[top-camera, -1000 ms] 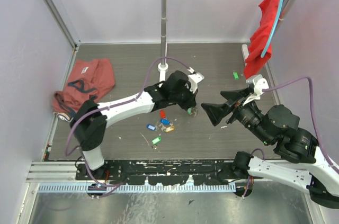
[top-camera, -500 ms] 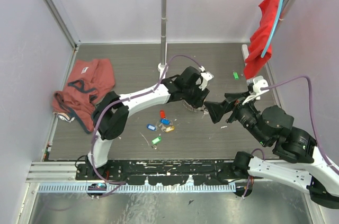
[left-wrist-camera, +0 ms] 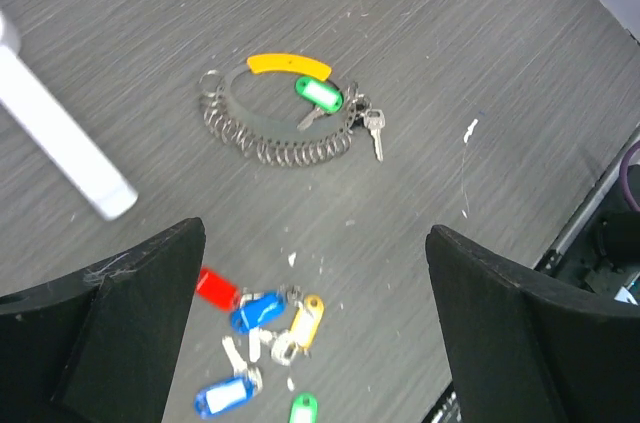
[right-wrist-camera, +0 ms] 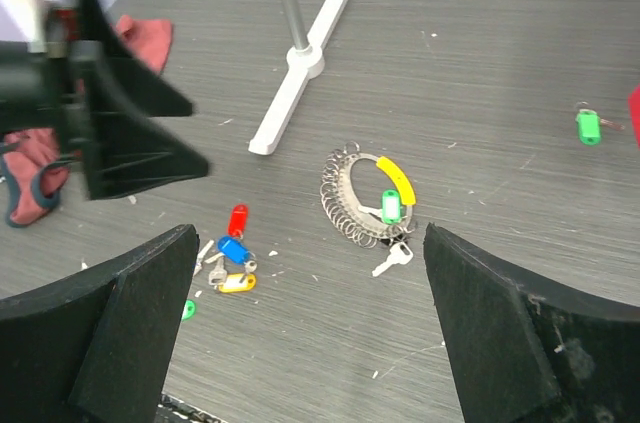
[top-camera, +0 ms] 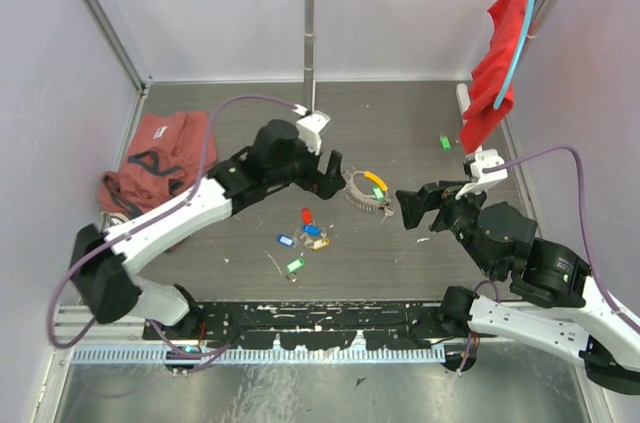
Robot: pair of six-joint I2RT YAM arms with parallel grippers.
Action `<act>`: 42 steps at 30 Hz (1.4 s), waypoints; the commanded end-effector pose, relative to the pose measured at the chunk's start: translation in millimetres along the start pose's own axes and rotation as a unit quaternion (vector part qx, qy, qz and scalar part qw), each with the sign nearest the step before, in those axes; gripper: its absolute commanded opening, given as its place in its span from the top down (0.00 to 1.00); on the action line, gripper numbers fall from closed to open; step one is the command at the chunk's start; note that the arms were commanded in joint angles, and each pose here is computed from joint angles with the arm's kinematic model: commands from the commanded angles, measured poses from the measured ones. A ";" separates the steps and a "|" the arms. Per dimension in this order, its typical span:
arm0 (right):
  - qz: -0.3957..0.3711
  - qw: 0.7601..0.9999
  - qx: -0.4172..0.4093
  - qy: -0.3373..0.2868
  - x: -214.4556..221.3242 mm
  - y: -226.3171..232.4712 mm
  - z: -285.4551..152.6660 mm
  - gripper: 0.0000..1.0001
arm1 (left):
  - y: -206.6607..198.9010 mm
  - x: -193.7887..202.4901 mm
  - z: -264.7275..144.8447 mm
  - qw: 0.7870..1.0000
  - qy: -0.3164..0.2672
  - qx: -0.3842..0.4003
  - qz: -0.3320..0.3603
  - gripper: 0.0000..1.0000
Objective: Put the keys on the keyring
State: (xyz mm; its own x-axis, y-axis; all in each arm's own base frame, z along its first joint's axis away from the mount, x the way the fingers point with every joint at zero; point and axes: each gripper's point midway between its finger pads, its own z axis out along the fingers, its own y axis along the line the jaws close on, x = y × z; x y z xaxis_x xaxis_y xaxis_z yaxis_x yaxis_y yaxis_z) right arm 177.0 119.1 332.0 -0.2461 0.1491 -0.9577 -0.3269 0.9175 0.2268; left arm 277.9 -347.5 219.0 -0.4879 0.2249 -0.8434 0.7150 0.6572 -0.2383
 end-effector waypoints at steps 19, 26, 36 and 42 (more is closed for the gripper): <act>0.025 0.991 0.117 -0.057 2.4 -62.8 -18.8 0.00 | 80.4 78.0 -201.7 0.960 -0.072 -0.255 -0.094 0.02; 0.027 0.991 0.119 -0.045 16.2 -64.9 -17.0 0.00 | 91.3 95.8 -213.8 0.952 -0.073 -0.280 -0.097 0.02; 0.027 0.991 0.125 -0.039 23.9 -69.3 -18.2 0.00 | 96.0 98.4 -218.7 0.949 -0.084 -0.290 -0.093 0.02; 0.024 0.991 0.126 -0.034 25.9 -68.2 -16.5 0.00 | 96.8 100.7 -212.1 0.950 -0.073 -0.291 -0.089 0.02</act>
State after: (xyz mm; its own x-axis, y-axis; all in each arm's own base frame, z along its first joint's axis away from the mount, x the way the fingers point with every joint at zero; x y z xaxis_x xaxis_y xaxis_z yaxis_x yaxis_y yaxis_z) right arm 175.8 56.4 290.9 -0.2055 0.1773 -0.9625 -0.1038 0.9740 0.2016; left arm 187.8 -108.8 214.6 -0.4741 -0.0076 -0.8804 0.2196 0.9674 -0.1265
